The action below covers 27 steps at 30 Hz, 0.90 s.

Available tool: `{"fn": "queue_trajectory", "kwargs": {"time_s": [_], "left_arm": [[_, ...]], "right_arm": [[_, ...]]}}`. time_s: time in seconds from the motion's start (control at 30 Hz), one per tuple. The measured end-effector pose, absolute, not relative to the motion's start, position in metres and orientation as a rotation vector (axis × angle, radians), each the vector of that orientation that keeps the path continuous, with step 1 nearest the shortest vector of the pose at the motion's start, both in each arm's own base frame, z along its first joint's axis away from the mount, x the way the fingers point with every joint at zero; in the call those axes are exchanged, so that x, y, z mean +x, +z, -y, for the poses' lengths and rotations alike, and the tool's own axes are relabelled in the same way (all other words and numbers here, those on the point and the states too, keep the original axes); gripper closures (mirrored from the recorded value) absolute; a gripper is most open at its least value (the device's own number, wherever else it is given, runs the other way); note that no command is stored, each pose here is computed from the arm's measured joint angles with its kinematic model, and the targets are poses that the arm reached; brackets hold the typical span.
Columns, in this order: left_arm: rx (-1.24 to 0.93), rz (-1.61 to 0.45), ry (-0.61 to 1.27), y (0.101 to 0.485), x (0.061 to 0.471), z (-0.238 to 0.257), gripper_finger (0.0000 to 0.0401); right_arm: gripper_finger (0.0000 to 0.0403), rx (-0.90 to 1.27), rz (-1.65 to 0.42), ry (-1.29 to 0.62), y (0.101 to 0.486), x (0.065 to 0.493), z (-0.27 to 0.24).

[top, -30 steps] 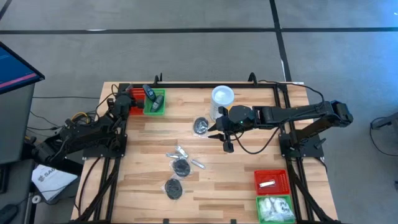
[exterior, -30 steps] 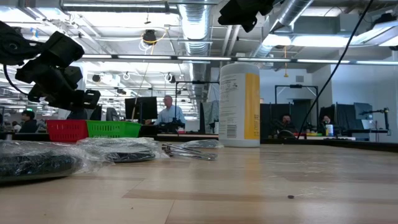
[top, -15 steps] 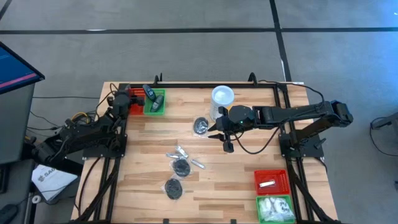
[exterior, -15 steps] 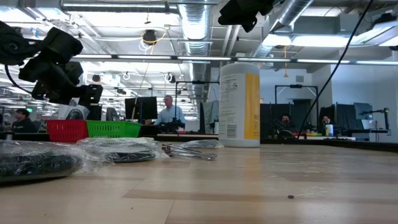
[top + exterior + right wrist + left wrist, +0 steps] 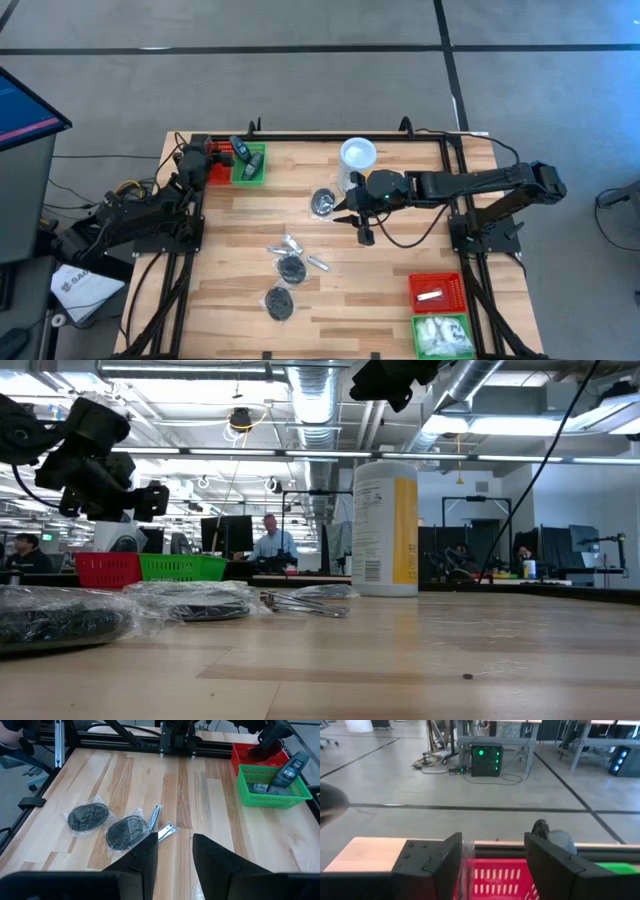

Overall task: Pick & Place Travel size toiletries
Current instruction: Put the black hairbrush into the top red bin, then put the silver nail cutter into the bottom red bin

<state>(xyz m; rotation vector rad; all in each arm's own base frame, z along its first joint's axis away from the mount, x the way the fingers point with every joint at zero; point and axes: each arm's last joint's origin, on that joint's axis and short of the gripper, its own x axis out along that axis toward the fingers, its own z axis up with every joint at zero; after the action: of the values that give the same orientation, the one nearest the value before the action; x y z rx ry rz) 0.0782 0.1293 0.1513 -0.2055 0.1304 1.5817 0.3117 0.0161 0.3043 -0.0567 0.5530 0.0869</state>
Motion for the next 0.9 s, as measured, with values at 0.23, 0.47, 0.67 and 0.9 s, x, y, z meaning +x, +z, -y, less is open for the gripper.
{"fn": "queue_trajectory", "kwargs": {"time_s": [0.23, 0.47, 0.67, 0.9], "left_arm": [[-0.198, -0.053, 1.565, 0.158, 0.079, -0.130, 0.0196], [-0.224, -0.029, 1.364, 0.160, 0.086, -0.129, 0.0196], [-0.226, -0.017, 1.323, 0.162, 0.091, -0.126, 0.0196], [-0.252, -0.006, 1.160, 0.163, 0.103, -0.117, 0.0204]], "right_arm": [[0.0290, -0.056, -0.628, 0.083, 0.282, 0.325, -0.015], [0.0290, -0.051, -0.655, 0.069, 0.266, 0.338, -0.010], [0.0290, -0.044, -0.664, 0.066, 0.261, 0.341, -0.010], [0.0290, -0.024, -0.666, 0.057, 0.261, 0.341, -0.009]]}}
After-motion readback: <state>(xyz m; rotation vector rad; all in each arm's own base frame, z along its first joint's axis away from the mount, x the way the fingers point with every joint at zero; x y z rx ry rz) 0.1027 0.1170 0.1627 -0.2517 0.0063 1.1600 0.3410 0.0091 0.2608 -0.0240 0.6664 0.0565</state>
